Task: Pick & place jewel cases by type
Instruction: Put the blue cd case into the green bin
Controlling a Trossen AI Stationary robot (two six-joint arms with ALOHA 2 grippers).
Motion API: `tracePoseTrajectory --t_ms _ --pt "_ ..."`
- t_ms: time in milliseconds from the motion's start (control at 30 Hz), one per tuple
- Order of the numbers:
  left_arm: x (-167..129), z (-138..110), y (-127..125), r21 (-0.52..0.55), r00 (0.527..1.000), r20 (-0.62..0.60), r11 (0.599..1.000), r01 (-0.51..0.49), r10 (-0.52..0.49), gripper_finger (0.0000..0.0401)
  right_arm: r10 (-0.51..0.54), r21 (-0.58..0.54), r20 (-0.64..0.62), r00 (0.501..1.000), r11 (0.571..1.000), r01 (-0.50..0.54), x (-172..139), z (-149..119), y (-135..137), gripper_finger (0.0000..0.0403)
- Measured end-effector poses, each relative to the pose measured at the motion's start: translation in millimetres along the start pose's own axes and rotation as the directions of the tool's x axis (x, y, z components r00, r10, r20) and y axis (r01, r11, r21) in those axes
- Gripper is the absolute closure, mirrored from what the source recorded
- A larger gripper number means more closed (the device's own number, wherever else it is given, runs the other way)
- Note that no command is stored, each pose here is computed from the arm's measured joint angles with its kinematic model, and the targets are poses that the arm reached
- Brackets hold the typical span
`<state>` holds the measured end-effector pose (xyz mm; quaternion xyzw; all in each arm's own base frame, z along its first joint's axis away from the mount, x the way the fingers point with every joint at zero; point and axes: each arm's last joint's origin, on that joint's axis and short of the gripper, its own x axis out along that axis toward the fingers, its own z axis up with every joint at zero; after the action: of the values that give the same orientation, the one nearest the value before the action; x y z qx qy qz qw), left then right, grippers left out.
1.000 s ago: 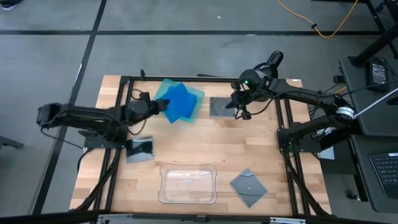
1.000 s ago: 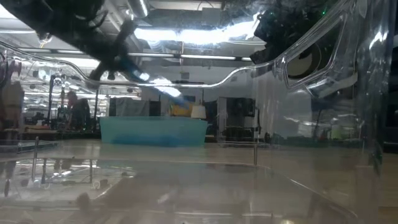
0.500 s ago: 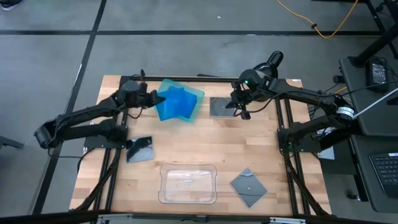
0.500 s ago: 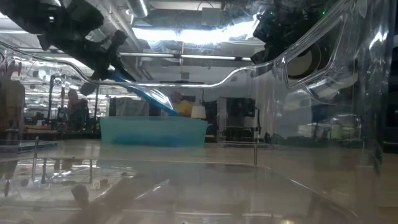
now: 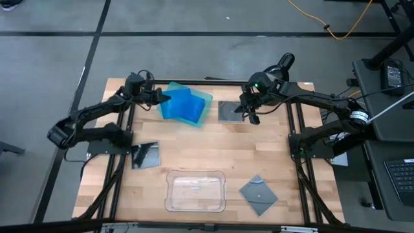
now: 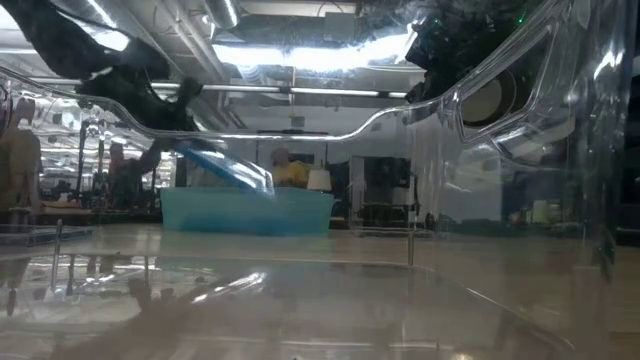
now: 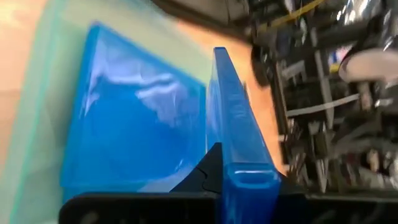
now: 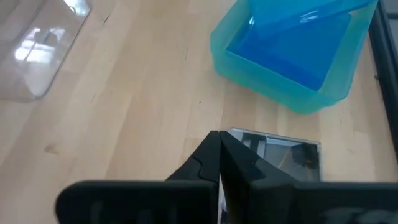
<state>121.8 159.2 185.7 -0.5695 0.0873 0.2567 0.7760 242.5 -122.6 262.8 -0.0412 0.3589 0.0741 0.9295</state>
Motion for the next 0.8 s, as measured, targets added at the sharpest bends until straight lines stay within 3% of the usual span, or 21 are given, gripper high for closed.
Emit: tracePoseTrajectory --t_ms 400,800 --pt "16 -12 0 -0.029 0.992 -0.127 0.999 0.012 -0.016 0.0397 -0.001 0.018 0.000 1.000 1.000 0.001 0 0 0 0.0393" --pt "23 -12 -4 -0.039 0.998 0.001 0.998 -0.058 0.058 0.0397 -0.017 -0.002 0.024 1.000 1.000 0.017 0 3 -2 0.0393"
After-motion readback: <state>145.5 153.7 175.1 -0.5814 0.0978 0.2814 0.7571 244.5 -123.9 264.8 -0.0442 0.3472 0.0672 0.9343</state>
